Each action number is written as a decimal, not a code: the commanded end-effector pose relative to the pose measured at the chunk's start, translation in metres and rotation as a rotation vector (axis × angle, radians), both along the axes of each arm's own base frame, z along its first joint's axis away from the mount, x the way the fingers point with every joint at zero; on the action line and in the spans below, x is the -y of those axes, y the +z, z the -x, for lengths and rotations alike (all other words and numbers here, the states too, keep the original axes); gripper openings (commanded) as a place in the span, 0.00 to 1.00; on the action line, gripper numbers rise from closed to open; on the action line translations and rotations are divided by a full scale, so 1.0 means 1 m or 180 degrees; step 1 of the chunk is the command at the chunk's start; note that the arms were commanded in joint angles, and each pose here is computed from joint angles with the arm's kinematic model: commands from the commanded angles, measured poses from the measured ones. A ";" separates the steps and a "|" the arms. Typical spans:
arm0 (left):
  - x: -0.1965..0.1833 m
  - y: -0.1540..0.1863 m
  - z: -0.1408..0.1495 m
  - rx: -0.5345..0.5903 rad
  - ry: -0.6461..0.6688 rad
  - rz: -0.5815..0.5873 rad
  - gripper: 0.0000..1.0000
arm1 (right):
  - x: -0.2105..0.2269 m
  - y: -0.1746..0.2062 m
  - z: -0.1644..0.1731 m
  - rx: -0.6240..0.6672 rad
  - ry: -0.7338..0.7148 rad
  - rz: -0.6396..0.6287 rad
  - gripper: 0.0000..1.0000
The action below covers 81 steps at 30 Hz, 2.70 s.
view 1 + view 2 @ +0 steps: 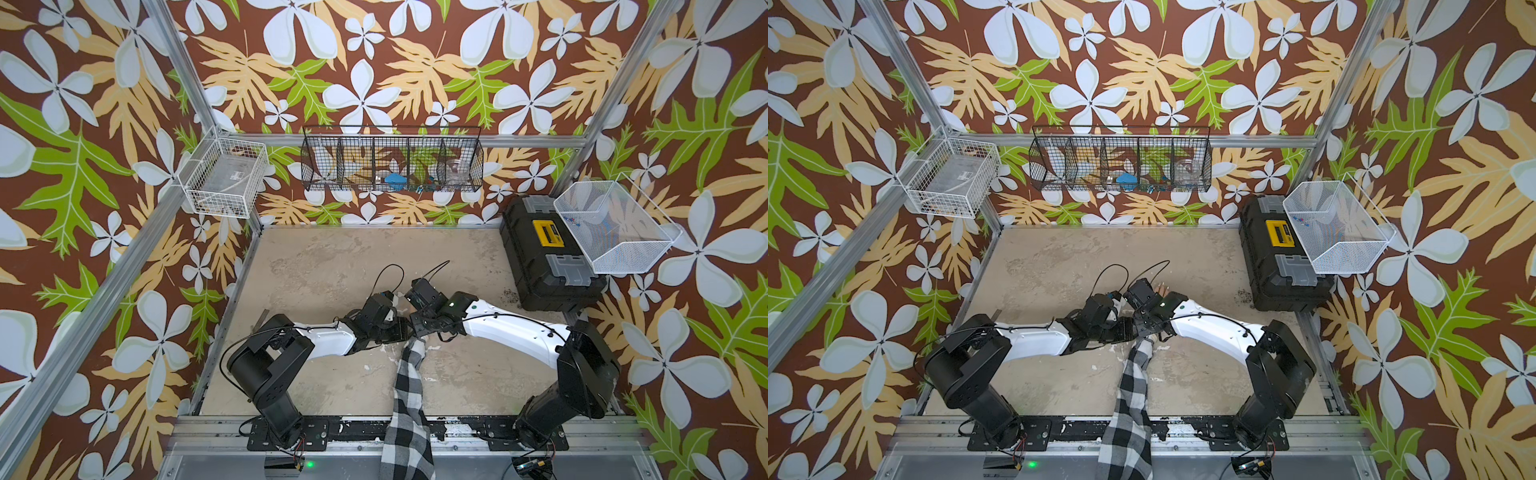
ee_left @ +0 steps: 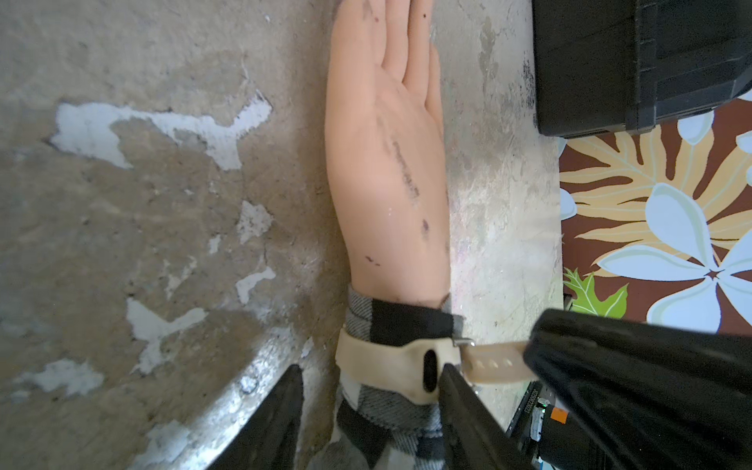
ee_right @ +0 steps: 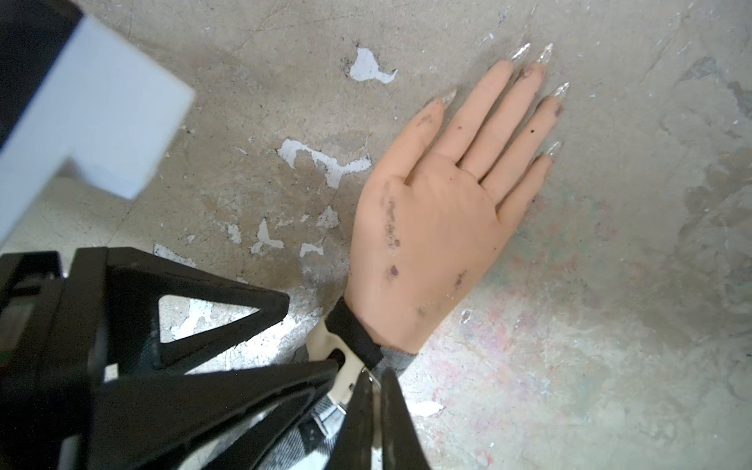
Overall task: Take off the watch
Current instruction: Untie the watch from the hand.
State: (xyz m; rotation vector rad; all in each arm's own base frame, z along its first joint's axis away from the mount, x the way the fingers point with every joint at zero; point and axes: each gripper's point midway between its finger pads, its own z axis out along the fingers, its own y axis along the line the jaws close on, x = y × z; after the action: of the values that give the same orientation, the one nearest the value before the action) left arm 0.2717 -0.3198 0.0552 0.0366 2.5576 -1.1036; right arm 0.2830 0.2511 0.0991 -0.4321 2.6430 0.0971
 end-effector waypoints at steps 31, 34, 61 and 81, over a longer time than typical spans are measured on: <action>-0.005 -0.033 0.005 -0.0126 -0.0039 -0.0215 0.16 | 0.050 -0.057 0.044 -0.0379 -0.0530 -0.0201 0.00; -0.006 -0.035 0.005 -0.0133 -0.0037 -0.0236 0.15 | 0.058 -0.057 0.044 -0.0354 -0.0621 -0.0205 0.00; -0.006 -0.008 -0.004 0.0101 -0.0064 -0.0306 0.38 | 0.029 -0.057 0.041 -0.0381 -0.0532 -0.1043 0.00; 0.022 0.021 0.004 0.0353 -0.0438 -0.0432 0.54 | 0.024 -0.038 0.031 -0.0285 -0.0595 -0.1797 0.00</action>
State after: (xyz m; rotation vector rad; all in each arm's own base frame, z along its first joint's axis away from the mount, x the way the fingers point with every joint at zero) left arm 0.2704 -0.3448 0.0842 0.2646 2.5296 -1.0129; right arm 0.2503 0.2220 0.0576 0.0154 2.5848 0.7558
